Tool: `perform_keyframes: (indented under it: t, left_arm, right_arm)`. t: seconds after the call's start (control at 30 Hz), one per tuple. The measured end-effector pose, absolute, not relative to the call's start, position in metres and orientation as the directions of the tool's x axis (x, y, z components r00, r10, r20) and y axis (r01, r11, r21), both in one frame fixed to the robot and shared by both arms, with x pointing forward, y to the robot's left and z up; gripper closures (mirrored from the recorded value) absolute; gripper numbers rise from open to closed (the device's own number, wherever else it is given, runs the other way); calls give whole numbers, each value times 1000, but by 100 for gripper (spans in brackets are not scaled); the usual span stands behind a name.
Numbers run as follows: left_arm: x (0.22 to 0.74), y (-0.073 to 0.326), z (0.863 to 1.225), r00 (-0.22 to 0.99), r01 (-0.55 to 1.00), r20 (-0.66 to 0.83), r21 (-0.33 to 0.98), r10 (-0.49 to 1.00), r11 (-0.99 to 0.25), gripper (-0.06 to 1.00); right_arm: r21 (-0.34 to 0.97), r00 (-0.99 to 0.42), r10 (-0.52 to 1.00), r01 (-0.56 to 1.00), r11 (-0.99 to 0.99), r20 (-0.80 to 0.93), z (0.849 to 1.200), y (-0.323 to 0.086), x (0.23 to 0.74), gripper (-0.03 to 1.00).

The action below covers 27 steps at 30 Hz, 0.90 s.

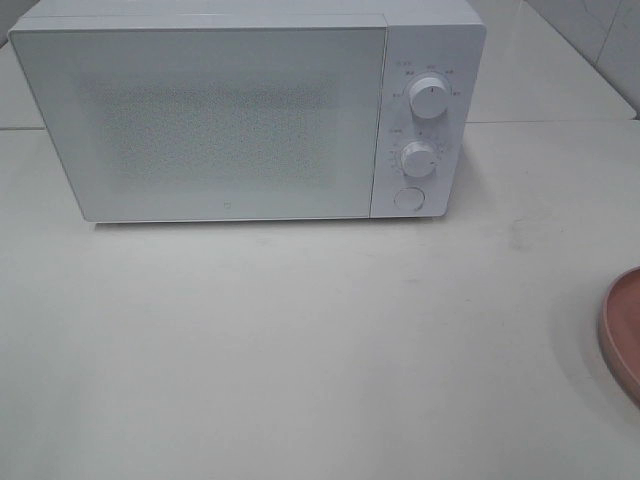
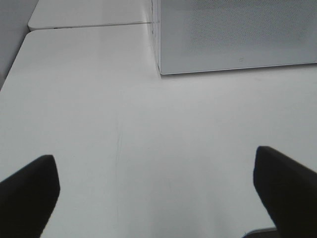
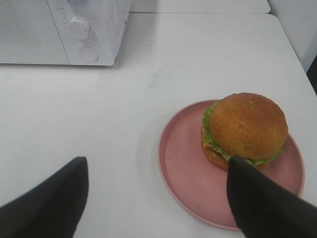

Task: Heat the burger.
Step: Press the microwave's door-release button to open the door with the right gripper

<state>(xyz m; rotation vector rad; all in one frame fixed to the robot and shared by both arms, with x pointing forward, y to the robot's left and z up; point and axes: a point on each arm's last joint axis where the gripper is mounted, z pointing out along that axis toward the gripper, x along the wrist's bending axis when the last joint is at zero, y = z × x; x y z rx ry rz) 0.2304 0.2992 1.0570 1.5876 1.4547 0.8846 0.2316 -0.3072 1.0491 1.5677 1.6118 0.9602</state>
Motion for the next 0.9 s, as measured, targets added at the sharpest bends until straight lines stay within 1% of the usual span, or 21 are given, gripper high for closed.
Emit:
perform_keyframes:
  t: [0.7,0.9]
  left_arm:
    - [230,299,1057,98,443,-17,896,995,-28,-4]
    - [230,299,1057,98,443,-17,896,995,-28,-4]
  right_arm:
    - [870,-42,999,494,-2,26,1050,-307,231,21]
    - [877,-44,998,480,-18,45,1060,-305,238,21]
